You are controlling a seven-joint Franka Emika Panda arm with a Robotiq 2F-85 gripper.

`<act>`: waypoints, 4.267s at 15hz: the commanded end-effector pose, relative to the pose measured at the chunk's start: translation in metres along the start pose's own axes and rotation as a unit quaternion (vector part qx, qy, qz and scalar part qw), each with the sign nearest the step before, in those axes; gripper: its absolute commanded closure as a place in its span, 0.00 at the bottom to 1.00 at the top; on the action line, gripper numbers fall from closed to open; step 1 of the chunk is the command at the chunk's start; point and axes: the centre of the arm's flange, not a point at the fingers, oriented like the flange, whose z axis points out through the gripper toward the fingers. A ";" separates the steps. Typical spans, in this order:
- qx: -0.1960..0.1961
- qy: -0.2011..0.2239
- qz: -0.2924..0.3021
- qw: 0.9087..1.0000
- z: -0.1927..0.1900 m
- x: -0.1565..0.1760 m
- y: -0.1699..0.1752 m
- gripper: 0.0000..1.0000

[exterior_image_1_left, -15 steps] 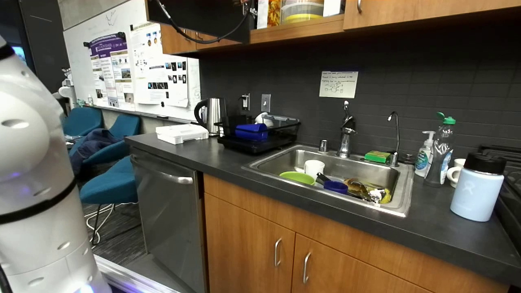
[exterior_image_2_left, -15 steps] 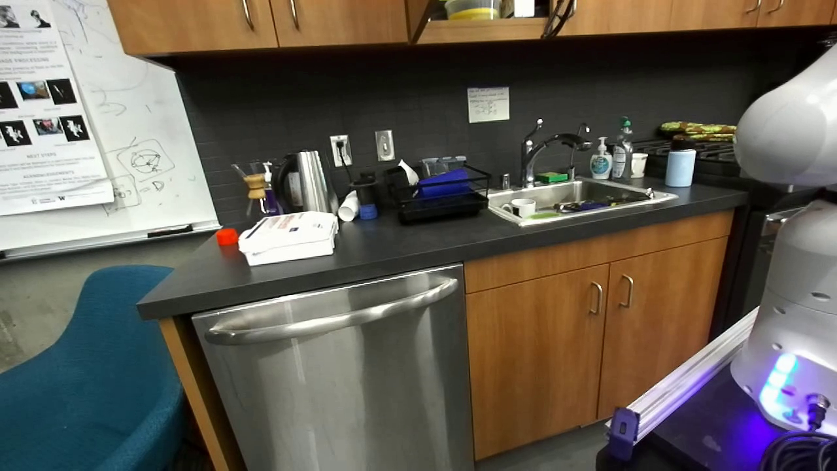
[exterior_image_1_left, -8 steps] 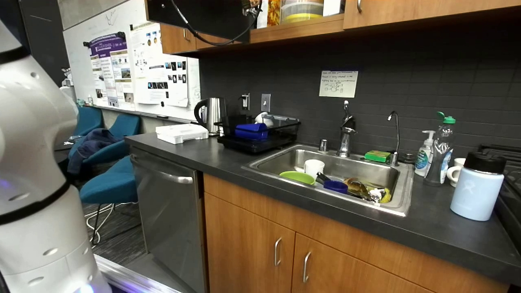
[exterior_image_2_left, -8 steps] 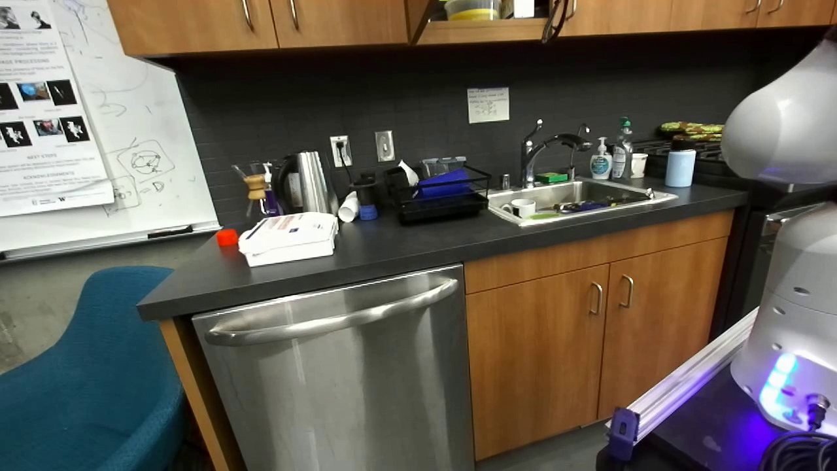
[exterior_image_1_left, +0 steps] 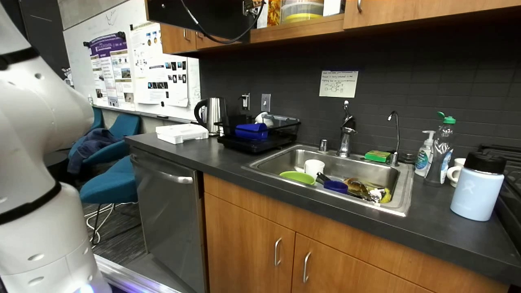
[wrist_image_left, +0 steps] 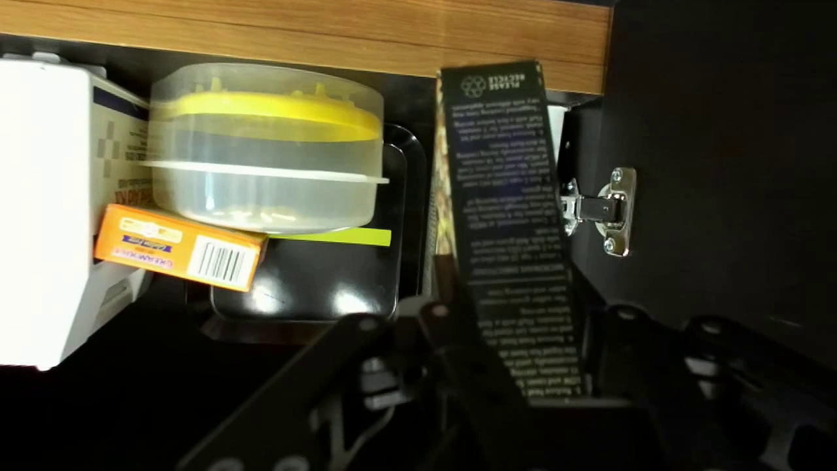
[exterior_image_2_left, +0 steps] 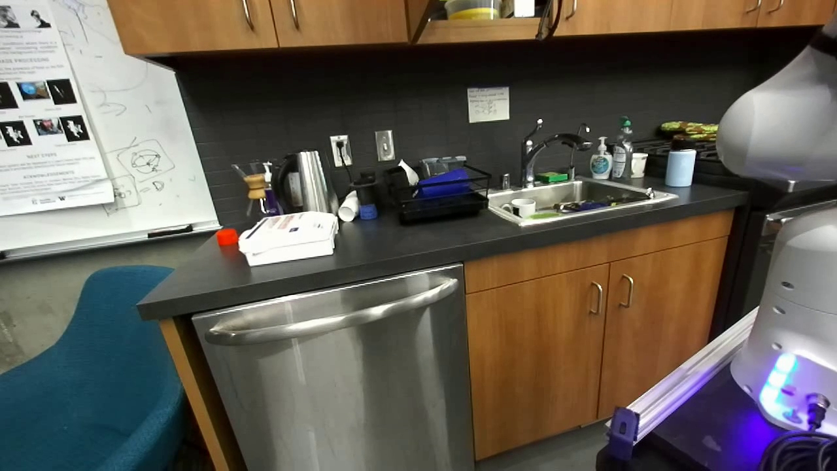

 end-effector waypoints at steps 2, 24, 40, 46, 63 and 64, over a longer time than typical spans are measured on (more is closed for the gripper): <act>-0.012 -0.006 -0.002 1.000 0.030 0.037 -0.007 0.87; 0.003 -0.156 0.001 0.988 0.038 0.085 0.021 0.87; 0.026 -0.190 0.021 0.981 0.063 0.099 0.004 0.87; 0.035 -0.207 0.030 0.977 0.083 0.089 0.006 0.87; 0.025 -0.173 0.021 0.984 0.101 0.107 0.008 0.87; 0.025 -0.172 0.027 0.984 0.105 0.110 0.005 0.87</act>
